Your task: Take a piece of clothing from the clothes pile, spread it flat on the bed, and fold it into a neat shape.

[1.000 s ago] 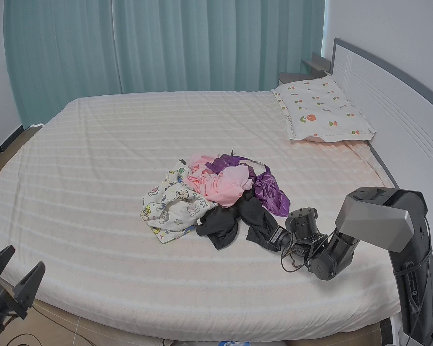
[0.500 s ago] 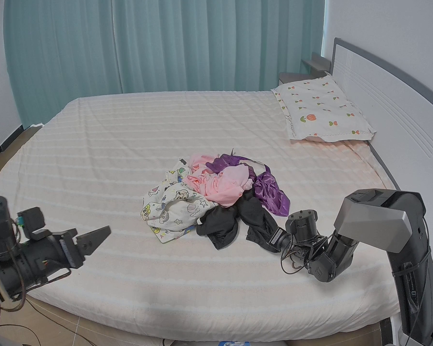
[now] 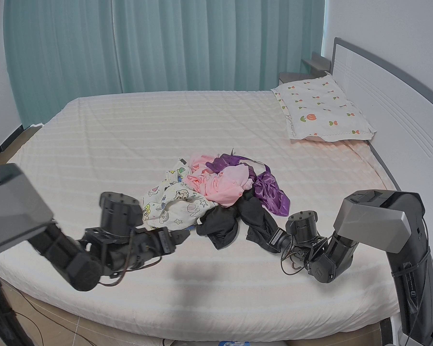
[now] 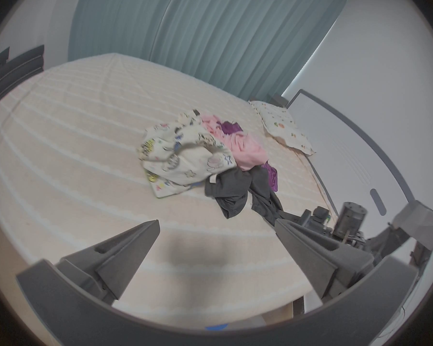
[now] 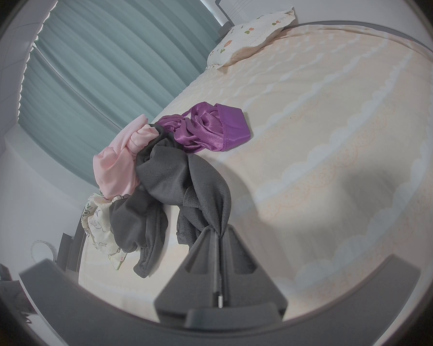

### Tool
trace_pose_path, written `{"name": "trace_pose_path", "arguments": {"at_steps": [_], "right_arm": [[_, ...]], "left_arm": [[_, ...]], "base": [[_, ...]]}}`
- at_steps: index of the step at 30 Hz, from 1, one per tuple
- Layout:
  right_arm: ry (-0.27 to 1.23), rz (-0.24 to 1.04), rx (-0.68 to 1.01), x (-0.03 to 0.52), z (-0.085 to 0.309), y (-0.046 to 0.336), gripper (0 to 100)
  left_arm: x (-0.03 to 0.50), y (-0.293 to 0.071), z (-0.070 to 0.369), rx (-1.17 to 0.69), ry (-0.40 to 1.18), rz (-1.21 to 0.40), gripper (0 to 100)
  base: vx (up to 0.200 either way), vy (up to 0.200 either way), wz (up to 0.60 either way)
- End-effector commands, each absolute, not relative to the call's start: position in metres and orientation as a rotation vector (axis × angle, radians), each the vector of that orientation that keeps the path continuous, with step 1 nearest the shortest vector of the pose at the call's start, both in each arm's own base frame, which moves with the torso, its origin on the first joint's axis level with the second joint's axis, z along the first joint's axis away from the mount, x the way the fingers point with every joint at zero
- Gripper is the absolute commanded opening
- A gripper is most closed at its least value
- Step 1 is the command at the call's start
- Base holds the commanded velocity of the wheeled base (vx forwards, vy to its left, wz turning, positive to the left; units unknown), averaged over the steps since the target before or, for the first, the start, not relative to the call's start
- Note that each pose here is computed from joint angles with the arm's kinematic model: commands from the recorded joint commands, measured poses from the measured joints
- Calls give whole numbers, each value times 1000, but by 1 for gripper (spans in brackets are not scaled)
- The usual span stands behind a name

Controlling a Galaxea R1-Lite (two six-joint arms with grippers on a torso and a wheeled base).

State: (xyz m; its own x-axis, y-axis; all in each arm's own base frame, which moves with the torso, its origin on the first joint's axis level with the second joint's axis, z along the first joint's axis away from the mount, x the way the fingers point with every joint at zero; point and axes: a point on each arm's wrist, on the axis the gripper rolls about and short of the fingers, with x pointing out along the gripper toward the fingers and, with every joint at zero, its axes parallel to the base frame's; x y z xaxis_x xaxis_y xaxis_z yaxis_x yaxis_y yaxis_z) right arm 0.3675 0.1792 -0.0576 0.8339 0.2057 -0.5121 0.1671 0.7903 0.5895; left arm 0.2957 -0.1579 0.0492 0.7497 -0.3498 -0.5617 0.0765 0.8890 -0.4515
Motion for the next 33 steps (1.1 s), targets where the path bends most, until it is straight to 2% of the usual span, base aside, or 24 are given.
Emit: {"name": "trace_pose_path", "arguments": {"at_steps": [1, 4, 8, 16, 33], "right_arm": [[597, 22, 670, 367, -59, 179, 0], [597, 22, 670, 367, -59, 179, 0], [597, 22, 670, 367, -59, 179, 0], [598, 23, 669, 367, -59, 180, 0], [582, 28, 674, 367, -59, 180, 0]], "left_arm": [[332, -219, -39, -412, 788, -253, 100], [337, -233, -49, -424, 778, -256, 100], [350, -247, -55, -428, 699, -186, 100], [367, -262, -57, -445, 633, -186, 100], [398, -282, -51, -417, 629, -137, 100]], "base": [[0, 0, 0], [0, 0, 0], [0, 0, 0], [0, 0, 0], [0, 0, 0]]}}
